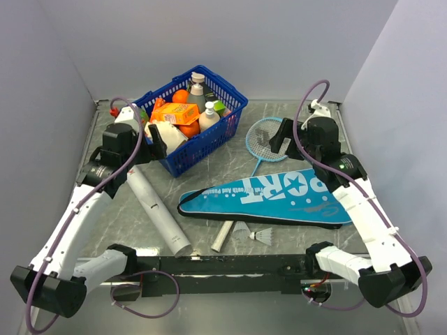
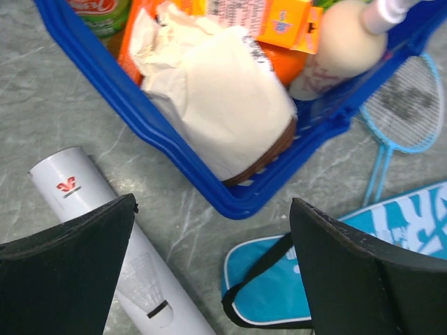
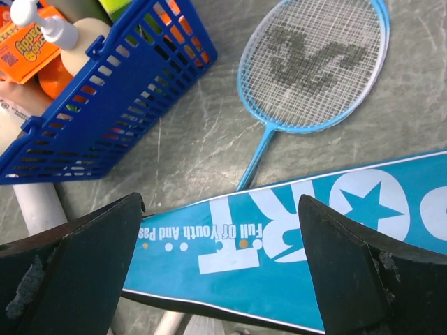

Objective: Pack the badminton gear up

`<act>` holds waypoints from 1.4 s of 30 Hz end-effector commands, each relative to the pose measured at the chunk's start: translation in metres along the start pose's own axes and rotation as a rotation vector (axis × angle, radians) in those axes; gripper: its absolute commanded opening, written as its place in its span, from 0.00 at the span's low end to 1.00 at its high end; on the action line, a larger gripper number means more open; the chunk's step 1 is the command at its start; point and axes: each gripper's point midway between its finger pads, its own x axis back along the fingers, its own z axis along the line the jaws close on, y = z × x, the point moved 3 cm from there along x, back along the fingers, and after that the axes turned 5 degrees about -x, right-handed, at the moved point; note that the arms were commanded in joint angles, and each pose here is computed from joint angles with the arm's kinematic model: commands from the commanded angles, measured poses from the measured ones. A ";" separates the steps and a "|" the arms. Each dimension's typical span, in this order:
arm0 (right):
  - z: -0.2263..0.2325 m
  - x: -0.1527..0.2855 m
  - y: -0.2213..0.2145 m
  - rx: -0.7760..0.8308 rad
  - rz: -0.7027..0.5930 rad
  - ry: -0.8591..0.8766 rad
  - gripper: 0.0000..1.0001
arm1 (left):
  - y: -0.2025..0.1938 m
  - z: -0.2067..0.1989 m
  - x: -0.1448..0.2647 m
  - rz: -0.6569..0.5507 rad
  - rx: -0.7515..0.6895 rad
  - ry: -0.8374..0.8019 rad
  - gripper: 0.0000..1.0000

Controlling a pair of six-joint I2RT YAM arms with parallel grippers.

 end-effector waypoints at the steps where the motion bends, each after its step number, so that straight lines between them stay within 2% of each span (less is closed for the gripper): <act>1: 0.004 0.003 0.012 -0.003 -0.026 0.002 1.00 | 0.027 -0.026 0.025 -0.073 -0.008 -0.136 0.96; 6: 0.014 -0.004 -0.002 -0.017 0.022 0.086 1.00 | 0.022 -0.065 0.041 -0.049 -0.002 -0.258 0.96; 9: 0.009 -0.014 -0.014 -0.020 0.085 0.046 1.00 | 0.015 -0.091 0.048 -0.032 0.002 -0.303 0.96; 13: -0.003 -0.023 -0.024 -0.024 0.107 -0.013 1.00 | -0.004 -0.133 0.051 0.022 -0.016 -0.354 0.98; 20: -0.012 -0.025 -0.043 -0.033 0.148 -0.030 1.00 | -0.037 -0.180 0.021 0.101 -0.038 -0.362 0.97; 21: -0.012 -0.024 -0.044 -0.033 0.158 -0.029 1.00 | -0.039 -0.184 0.015 0.101 -0.027 -0.363 0.90; 23: -0.015 -0.026 -0.049 -0.029 0.186 -0.047 1.00 | -0.050 -0.190 -0.001 0.122 -0.038 -0.344 0.82; 24: -0.016 -0.026 -0.050 -0.028 0.191 -0.049 1.00 | -0.053 -0.191 -0.008 0.122 -0.042 -0.337 0.67; 26: -0.014 -0.024 -0.052 -0.027 0.201 -0.031 1.00 | -0.058 -0.195 -0.029 0.107 -0.072 -0.303 0.48; 27: -0.015 -0.024 -0.055 -0.023 0.207 -0.029 1.00 | -0.057 -0.197 -0.036 0.105 -0.076 -0.301 0.27; 28: -0.015 -0.021 -0.054 -0.025 0.197 -0.020 1.00 | -0.049 -0.196 -0.049 0.086 -0.059 -0.306 0.17; 30: -0.016 -0.019 -0.054 -0.021 0.189 -0.018 1.00 | -0.059 -0.199 -0.070 0.135 -0.045 -0.347 0.01; 36: -0.018 -0.013 -0.056 -0.010 0.179 -0.013 1.00 | -0.060 -0.186 -0.123 0.140 -0.025 -0.301 0.01; 42: -0.014 -0.013 -0.057 -0.019 0.187 0.014 1.00 | -0.061 -0.148 -0.164 0.162 0.029 -0.233 0.01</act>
